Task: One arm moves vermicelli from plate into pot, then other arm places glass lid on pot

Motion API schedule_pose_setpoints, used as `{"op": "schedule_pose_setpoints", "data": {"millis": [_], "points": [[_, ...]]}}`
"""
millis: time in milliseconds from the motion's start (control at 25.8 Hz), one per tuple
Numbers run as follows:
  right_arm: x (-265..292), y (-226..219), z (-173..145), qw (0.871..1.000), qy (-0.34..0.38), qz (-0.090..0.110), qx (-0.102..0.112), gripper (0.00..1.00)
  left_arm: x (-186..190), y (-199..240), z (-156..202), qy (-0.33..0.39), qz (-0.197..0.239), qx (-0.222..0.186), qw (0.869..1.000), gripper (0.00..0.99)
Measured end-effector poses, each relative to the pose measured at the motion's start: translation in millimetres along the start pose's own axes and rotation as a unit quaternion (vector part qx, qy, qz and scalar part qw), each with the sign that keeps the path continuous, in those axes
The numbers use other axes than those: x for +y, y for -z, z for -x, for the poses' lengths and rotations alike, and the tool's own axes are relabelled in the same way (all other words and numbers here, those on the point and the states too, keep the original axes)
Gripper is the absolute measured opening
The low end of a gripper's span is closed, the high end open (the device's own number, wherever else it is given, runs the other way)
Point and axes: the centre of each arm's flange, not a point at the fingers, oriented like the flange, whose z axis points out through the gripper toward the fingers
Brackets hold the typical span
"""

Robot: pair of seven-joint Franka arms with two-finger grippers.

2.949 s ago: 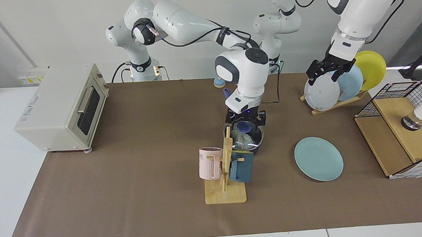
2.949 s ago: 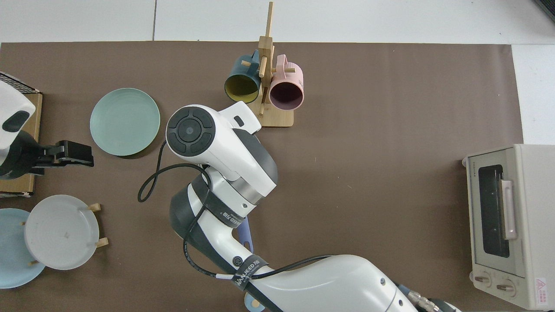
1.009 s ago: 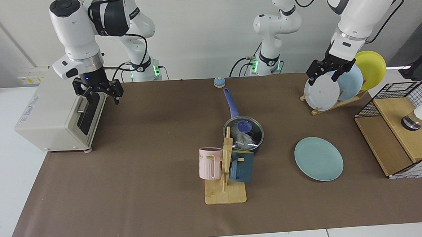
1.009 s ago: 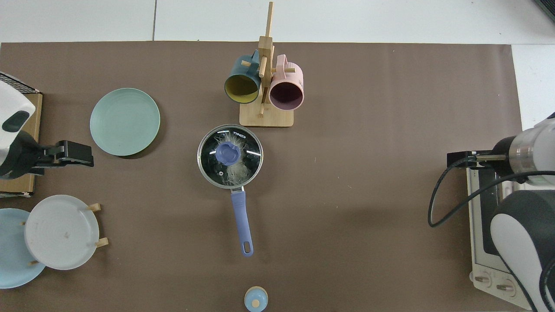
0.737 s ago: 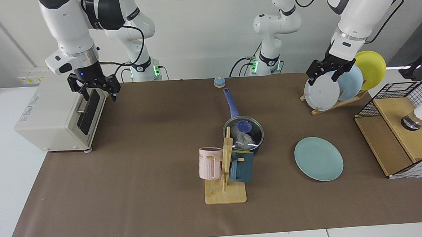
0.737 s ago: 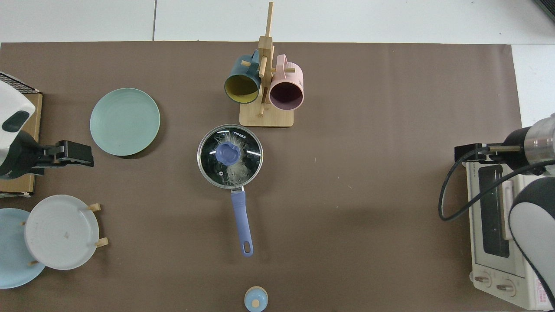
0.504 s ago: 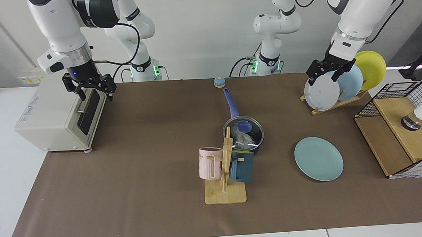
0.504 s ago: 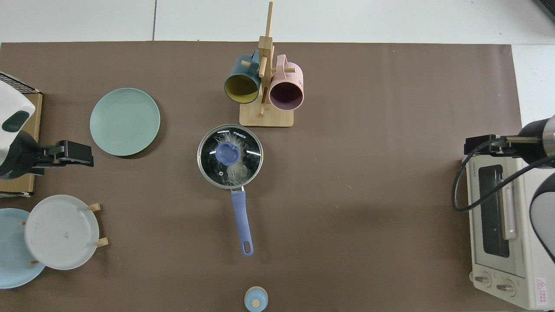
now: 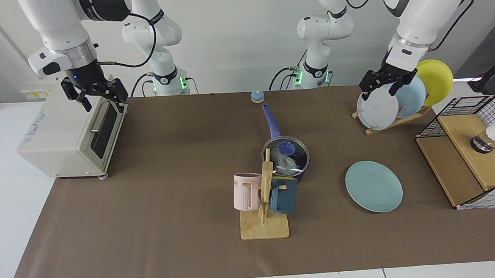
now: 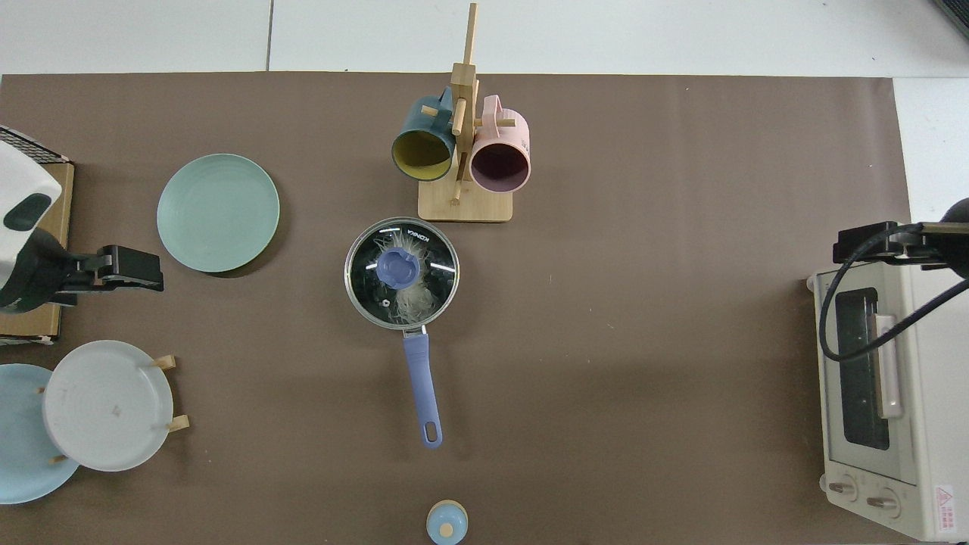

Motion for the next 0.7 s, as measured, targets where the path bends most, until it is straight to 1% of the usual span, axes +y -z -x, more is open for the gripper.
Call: {"op": "schedule_pose_setpoints", "data": {"millis": [155, 388, 699], "points": [[-4.3, 4.4, -7.7, 1.0, 0.002, -0.004, -0.005, 1.0, 0.0, 0.0, 0.0, 0.0, 0.0, 0.0, 1.0, 0.991], [-11.4, 3.6, -9.8, 1.0, 0.003, -0.022, -0.01, 1.0, 0.0, 0.0, 0.0, 0.0, 0.0, 0.0, 1.0, 0.991], [-13.8, 2.9, -8.3, 1.0, 0.005, -0.024, -0.016, 1.0, 0.0, 0.0, 0.0, 0.0, 0.0, 0.0, 1.0, 0.991]]}}
